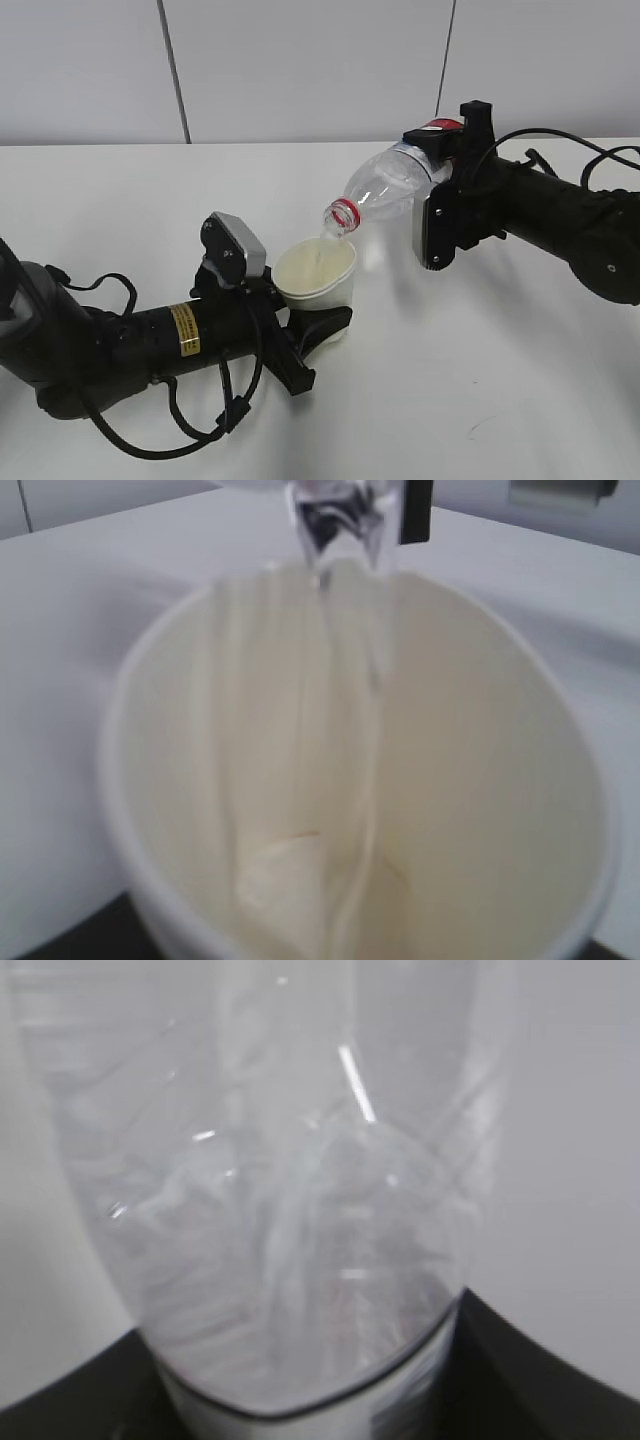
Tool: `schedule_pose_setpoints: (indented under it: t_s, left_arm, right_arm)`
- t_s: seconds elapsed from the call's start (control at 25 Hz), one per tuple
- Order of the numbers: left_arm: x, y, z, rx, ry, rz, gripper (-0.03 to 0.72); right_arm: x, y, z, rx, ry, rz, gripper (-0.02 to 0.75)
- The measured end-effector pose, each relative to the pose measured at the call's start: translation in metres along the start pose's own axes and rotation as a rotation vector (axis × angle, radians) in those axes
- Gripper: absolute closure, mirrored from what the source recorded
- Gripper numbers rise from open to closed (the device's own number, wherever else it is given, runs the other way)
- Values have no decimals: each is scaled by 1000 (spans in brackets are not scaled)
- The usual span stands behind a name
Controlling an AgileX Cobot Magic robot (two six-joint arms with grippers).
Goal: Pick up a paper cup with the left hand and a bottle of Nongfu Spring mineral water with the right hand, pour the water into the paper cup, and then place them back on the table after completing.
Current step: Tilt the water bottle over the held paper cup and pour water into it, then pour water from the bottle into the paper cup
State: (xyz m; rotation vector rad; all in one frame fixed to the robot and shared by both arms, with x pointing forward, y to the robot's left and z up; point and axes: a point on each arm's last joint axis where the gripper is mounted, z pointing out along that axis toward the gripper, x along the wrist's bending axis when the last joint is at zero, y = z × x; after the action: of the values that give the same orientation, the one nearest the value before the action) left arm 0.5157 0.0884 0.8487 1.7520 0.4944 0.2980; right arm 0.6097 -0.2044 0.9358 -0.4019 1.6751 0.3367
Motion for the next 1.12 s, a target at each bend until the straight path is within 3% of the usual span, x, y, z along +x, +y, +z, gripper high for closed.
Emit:
schedule_pose_setpoints:
  t_s: [1.12]
  left_arm:
    - [-1, 0, 0, 5, -6, 3, 342]
  right_arm:
    - [-1, 0, 0, 3, -8, -18, 332]
